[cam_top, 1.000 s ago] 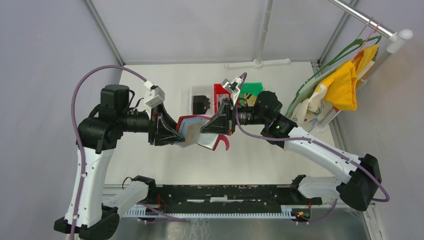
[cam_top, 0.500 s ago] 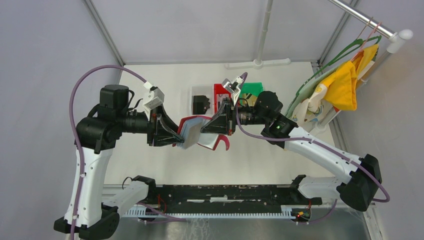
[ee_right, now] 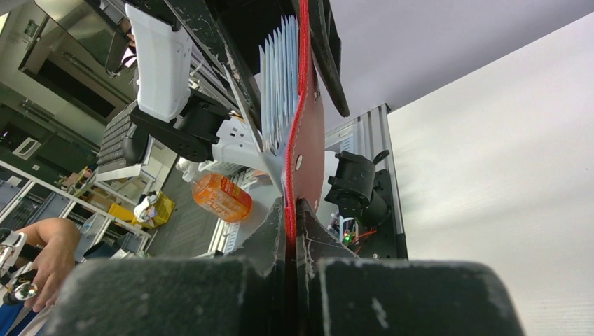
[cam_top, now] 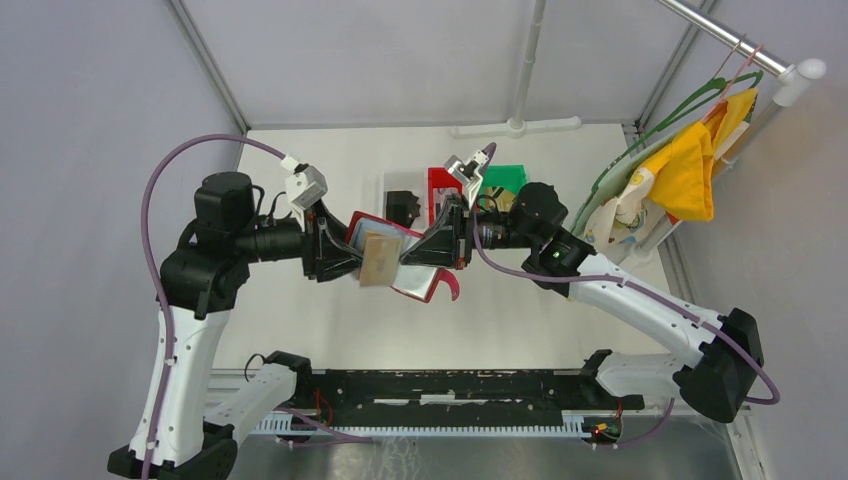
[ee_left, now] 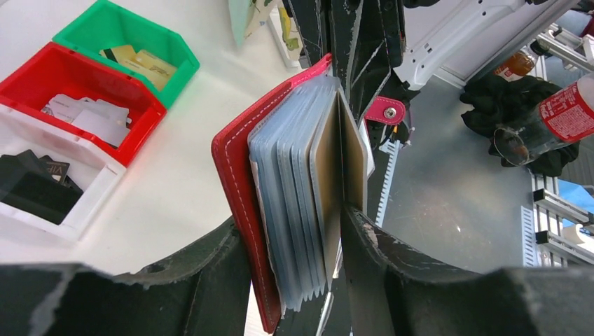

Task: Take the credit cards out of the card holder

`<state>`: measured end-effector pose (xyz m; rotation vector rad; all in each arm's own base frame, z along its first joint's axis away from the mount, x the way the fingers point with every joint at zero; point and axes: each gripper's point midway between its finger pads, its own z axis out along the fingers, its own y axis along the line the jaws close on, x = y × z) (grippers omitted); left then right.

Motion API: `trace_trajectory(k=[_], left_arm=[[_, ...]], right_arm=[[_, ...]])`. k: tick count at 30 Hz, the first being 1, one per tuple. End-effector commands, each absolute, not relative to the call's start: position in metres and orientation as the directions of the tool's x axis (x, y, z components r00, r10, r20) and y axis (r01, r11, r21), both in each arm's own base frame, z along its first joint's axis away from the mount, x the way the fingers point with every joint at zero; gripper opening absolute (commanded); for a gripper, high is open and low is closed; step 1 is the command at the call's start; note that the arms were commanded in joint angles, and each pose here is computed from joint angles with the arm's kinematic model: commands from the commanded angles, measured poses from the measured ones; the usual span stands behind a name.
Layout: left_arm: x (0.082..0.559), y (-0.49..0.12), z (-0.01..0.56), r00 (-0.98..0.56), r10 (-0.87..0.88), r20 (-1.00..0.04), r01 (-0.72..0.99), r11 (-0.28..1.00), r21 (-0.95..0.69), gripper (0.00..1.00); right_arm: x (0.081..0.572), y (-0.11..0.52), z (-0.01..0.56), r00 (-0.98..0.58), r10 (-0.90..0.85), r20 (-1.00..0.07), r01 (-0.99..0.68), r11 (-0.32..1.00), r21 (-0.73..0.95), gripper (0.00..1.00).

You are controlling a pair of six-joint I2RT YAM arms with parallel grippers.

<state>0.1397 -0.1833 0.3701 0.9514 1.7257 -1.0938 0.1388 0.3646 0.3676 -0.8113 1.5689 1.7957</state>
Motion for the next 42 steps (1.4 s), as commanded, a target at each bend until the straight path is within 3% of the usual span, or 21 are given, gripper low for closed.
trace_trajectory(k=[1,16,28,36,40,42], left_arm=[[0.142,-0.186,0.39,-0.285,0.107,-0.953,0.916,0.321,-0.238,0.54],[0.11,-0.197,0.388,-0.358,0.104,-0.928,0.932,0.102,-0.348,0.54],[0.114,-0.197,0.383,-0.357,0.107,-0.928,0.931,0.118,-0.345,0.51],[0.122,-0.195,0.388,-0.324,0.094,-0.941,0.937,0.168,-0.306,0.31],[0.126,-0.193,0.39,-0.301,0.089,-0.95,0.938,0.207,-0.278,0.25],[0.131,-0.191,0.391,-0.29,0.088,-0.953,0.935,0.24,-0.262,0.19]], right_arm=[[0.128,0.359,0.408,-0.55,0.134,-0.825,-0.83,-0.201,0.52,0.0],[0.121,0.367,0.423,-0.549,0.152,-0.822,-0.824,-0.262,0.502,0.0],[0.113,0.376,0.43,-0.555,0.162,-0.816,-0.812,-0.319,0.489,0.0],[0.112,0.381,0.431,-0.564,0.164,-0.81,-0.805,-0.327,0.494,0.01],[0.114,0.383,0.43,-0.569,0.16,-0.806,-0.804,-0.313,0.505,0.1],[0.119,0.385,0.425,-0.558,0.143,-0.817,-0.816,-0.274,0.509,0.2]])
